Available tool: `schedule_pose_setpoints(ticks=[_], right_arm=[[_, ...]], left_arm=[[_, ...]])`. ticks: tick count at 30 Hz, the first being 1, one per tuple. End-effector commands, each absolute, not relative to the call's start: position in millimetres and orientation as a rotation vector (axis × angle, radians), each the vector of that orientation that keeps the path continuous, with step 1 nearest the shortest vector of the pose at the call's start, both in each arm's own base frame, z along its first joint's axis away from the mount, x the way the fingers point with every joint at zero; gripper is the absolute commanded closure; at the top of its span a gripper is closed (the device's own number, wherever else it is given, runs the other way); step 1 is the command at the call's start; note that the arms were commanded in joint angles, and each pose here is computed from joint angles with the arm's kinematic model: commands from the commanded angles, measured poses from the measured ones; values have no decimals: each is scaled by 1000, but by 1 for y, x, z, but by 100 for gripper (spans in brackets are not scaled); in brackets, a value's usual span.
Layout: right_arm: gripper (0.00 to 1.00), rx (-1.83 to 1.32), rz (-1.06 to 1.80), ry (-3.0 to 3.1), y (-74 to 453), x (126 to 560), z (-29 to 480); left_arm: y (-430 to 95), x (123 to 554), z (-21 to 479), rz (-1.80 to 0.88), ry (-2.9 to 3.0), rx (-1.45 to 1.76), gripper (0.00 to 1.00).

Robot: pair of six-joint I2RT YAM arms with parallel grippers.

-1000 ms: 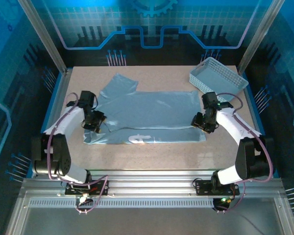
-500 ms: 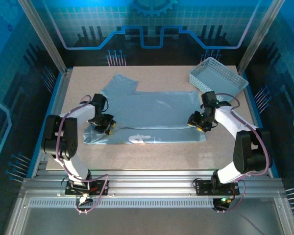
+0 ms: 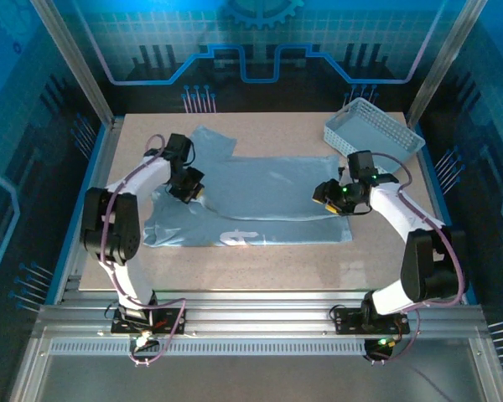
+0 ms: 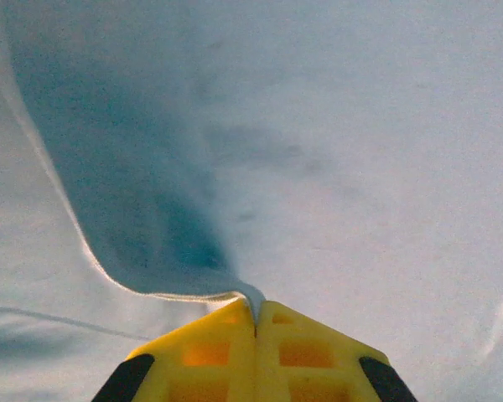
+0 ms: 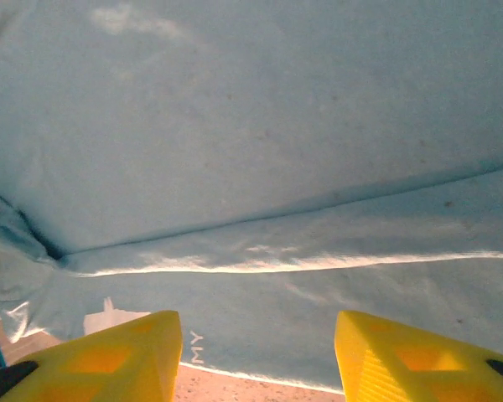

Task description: Fold and stack the t-shirts

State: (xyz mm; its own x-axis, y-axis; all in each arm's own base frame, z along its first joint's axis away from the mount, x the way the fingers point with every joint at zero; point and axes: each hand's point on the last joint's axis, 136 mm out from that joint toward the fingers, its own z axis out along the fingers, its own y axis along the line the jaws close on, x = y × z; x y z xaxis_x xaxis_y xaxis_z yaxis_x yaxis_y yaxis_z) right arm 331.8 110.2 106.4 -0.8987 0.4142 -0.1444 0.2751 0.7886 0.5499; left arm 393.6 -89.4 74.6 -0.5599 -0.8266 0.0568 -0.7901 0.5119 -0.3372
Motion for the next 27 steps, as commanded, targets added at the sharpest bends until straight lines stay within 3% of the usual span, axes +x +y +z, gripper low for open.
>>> schedule_pose_setpoints(ticks=[1,9,16,23,25,27], right_arm=[[47,531,840,2685,113,343,121],[48,552,841,2735,113,338,112],[48,565,848,2770,113,333,103],[49,584,826,2792,111,333,94],[49,597,807,2800,109,332,90],[49,621,784,2798,106,333,87]], left_arm=[[-96,394,67,-395,2770,-1279,100],[-117,423,64,-254,2938,-963,100],[-127,422,58,-89,3068,-701,100],[-136,438,66,-65,3022,-406,99],[-134,443,76,-63,2969,-369,86],[-130,446,90,-78,2910,-362,63]])
